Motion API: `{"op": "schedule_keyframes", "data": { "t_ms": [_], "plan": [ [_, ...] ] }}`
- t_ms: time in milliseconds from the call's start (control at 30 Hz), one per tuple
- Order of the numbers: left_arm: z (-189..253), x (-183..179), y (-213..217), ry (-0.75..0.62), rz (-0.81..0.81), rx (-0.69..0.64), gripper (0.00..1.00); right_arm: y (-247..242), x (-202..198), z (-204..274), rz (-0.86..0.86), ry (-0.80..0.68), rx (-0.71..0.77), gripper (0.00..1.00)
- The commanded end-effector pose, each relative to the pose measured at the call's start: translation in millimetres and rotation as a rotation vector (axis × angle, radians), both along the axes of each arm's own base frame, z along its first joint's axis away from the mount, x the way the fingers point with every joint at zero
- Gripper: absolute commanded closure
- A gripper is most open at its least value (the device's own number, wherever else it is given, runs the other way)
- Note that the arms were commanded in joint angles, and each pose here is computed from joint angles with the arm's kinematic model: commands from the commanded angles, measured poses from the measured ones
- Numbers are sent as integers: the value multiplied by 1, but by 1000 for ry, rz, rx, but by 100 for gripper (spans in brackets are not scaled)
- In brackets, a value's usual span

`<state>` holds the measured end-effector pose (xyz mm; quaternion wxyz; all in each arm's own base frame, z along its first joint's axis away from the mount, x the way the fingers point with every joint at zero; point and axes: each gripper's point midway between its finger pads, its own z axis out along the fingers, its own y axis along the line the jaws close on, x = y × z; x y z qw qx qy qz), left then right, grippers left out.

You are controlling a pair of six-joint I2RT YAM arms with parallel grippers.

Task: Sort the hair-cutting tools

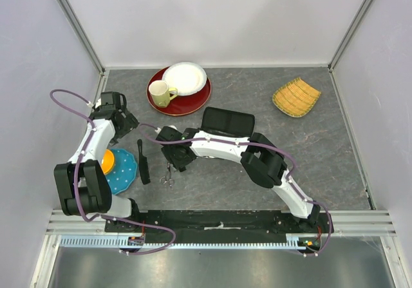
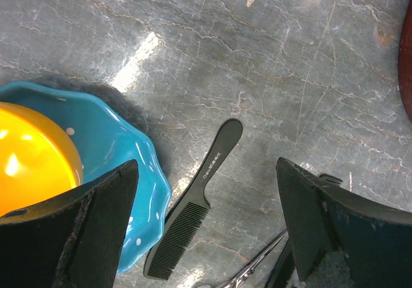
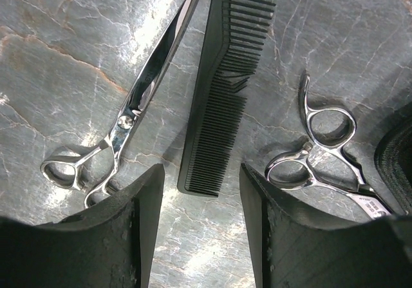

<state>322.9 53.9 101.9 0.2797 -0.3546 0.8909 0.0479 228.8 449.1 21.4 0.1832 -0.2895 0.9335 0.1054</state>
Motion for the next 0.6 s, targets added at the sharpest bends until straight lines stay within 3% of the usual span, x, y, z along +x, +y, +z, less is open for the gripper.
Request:
{"op": "schedule_keyframes", "data": {
  "t_ms": [0,567],
  "plan": [
    [12,8,13,-41,89,-2,6,-11,-7,-15,-26,41,-84,43],
    [2,-3,33,-3,210,-36,6,-30,-24,-34,-33,95,-268,50]
  ]
}}
